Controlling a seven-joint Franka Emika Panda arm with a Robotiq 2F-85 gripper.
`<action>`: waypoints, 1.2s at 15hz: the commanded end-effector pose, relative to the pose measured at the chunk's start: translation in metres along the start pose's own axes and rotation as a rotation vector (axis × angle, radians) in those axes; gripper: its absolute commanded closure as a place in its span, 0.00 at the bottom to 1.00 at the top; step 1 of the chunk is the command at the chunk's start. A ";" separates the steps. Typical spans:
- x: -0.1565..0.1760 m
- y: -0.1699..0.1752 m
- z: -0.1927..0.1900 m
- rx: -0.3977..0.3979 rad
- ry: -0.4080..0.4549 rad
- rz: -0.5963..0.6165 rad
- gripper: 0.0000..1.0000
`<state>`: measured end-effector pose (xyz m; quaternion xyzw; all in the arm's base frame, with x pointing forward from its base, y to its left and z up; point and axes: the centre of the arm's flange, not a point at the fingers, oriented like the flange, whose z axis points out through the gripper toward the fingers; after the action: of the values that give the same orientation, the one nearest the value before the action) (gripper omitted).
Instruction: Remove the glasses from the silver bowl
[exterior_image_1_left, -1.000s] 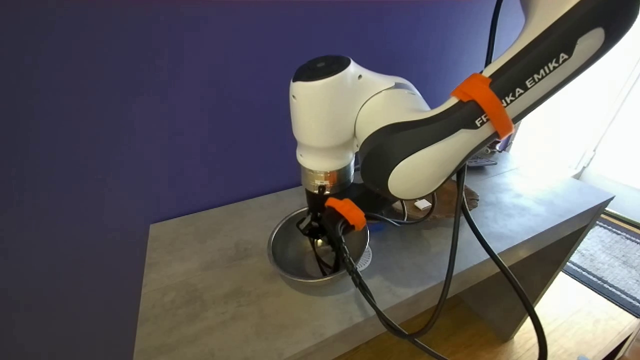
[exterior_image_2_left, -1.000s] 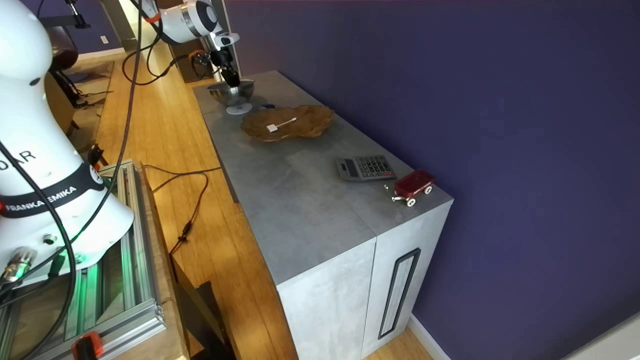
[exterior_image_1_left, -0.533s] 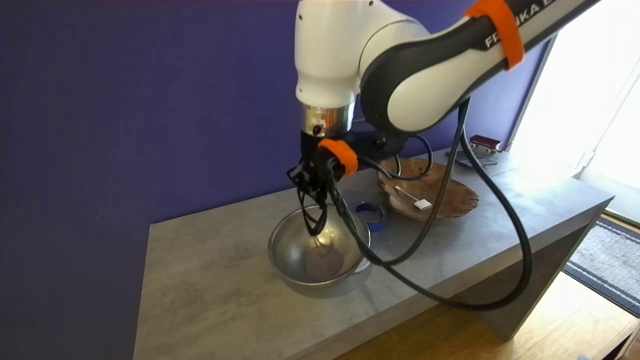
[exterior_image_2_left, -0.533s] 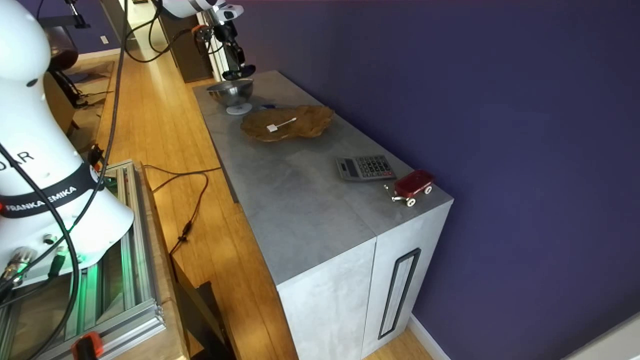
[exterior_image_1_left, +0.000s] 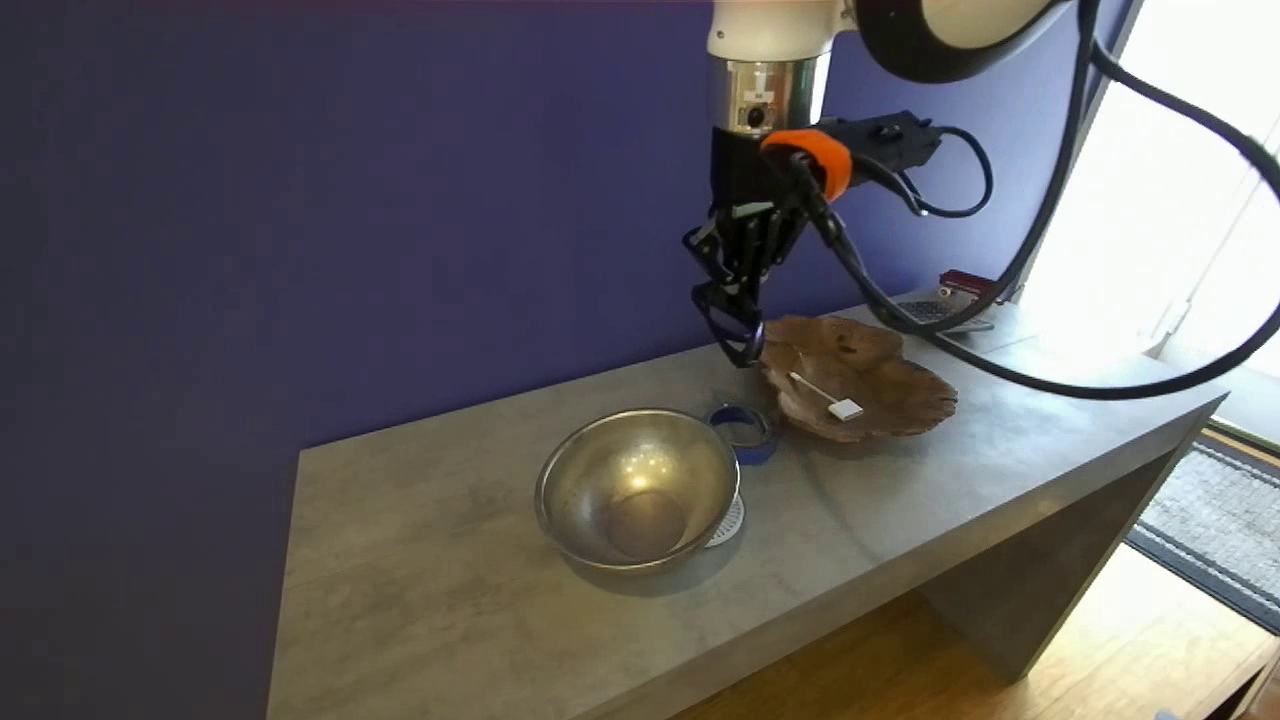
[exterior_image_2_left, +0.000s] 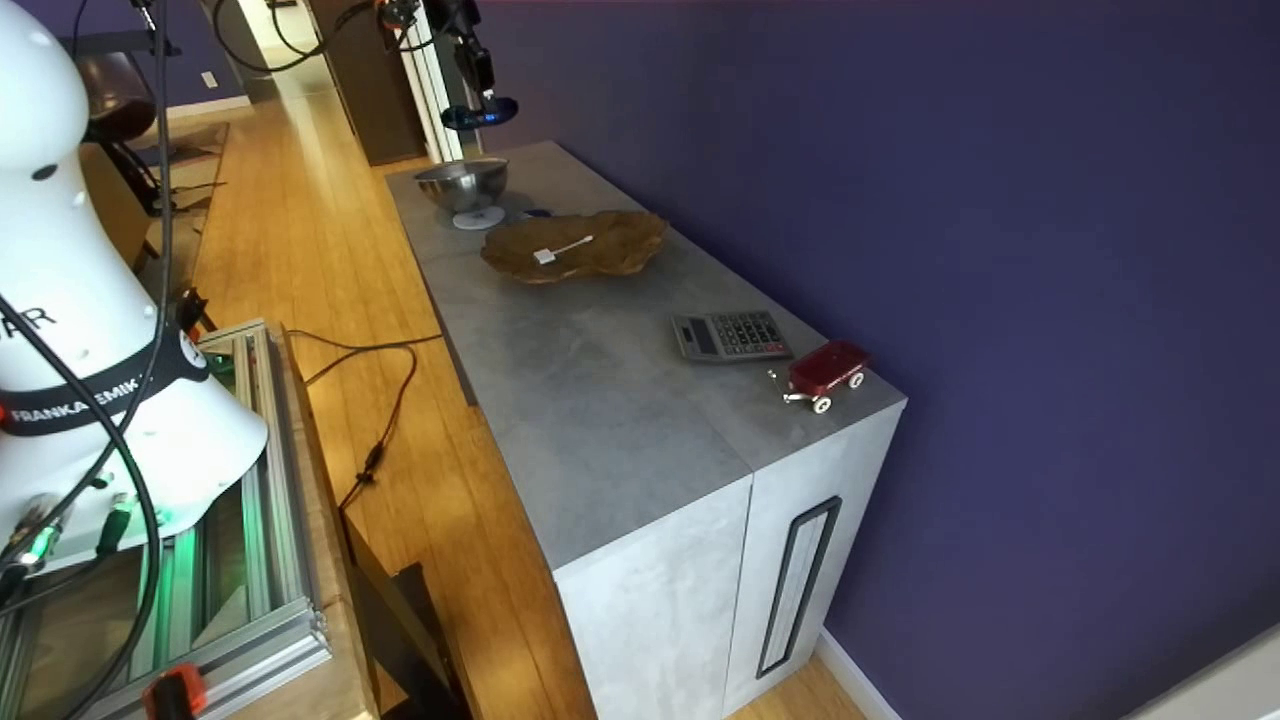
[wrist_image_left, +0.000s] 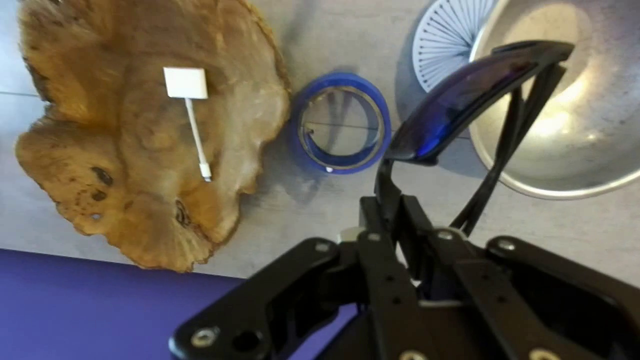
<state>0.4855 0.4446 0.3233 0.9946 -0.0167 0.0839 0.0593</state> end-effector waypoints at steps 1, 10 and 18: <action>-0.051 0.072 0.003 -0.019 -0.085 0.128 0.97; -0.022 0.068 0.021 -0.068 -0.071 0.119 0.97; 0.013 0.271 0.120 -0.210 -0.163 0.245 0.97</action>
<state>0.5149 0.2320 0.2568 0.9815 -0.1380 0.0170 0.1319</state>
